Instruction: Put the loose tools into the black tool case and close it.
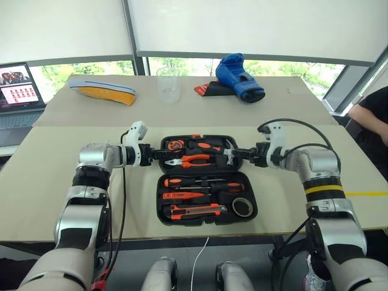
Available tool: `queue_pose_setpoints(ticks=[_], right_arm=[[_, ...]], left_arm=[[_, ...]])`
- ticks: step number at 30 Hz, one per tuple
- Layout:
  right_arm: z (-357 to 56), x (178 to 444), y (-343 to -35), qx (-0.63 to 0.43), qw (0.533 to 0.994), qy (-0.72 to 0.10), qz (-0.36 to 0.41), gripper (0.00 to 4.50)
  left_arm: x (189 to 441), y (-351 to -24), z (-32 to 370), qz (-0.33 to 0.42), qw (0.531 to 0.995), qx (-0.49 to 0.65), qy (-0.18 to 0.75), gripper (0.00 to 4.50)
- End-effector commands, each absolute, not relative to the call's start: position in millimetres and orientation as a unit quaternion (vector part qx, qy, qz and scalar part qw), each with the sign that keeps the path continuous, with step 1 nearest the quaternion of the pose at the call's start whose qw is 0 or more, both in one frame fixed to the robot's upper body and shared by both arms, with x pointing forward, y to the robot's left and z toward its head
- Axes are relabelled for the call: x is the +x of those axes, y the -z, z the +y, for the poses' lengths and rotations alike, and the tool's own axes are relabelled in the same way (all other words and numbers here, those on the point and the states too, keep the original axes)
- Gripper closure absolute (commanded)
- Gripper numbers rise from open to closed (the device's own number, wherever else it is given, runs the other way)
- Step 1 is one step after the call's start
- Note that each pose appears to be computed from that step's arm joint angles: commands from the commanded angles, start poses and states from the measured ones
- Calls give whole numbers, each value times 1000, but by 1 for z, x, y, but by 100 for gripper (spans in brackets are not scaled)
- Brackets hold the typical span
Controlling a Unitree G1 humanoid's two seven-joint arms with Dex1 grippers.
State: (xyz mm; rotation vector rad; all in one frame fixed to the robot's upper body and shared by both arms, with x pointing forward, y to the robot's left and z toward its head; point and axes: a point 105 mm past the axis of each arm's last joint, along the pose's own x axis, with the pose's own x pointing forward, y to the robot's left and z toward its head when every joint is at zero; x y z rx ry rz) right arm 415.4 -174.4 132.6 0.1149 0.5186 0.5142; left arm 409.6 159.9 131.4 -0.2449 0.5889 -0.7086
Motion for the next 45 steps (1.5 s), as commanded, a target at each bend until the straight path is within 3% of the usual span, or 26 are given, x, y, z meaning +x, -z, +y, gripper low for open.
queue_pose_setpoints(ticks=[1, 4, 6, 12, 16, 21, 26, 32, 36, 41, 45], right_arm=[[-171, 423, -148, 53, 940, -255, 222, 283], [-169, 424, -149, 61, 941, -254, 217, 390], [-169, 425, -151, 59, 942, -255, 212, 443], [-166, 426, -182, 28, 956, -262, 128, 443], [-177, 427, -217, -33, 972, -230, 36, 443], [-184, 414, -239, -105, 968, -225, -39, 443], [-193, 389, -227, -161, 960, -216, -73, 443], [-188, 364, -188, -204, 950, -226, -71, 443], [-189, 346, -179, -236, 938, -238, -85, 443], [-201, 297, -199, -235, 923, -295, -79, 290], [-212, 255, -203, -245, 896, -372, -1, 141]], left_arm=[[409, -139, 153, 269, 885, -121, 361, 301], [407, -138, 152, 266, 883, -124, 365, 409], [406, -137, 152, 263, 883, -125, 368, 450], [405, -152, 143, 207, 885, -111, 401, 450], [417, -177, 143, 115, 915, -53, 384, 450], [414, -203, 135, 23, 913, 5, 406, 450], [396, -199, 132, -23, 901, 90, 424, 450], [375, -172, 136, -23, 894, 146, 422, 450], [362, -159, 141, -13, 894, 150, 421, 450], [337, -173, 171, 4, 907, 115, 404, 274], [321, -180, 199, 63, 903, 95, 414, 125]])
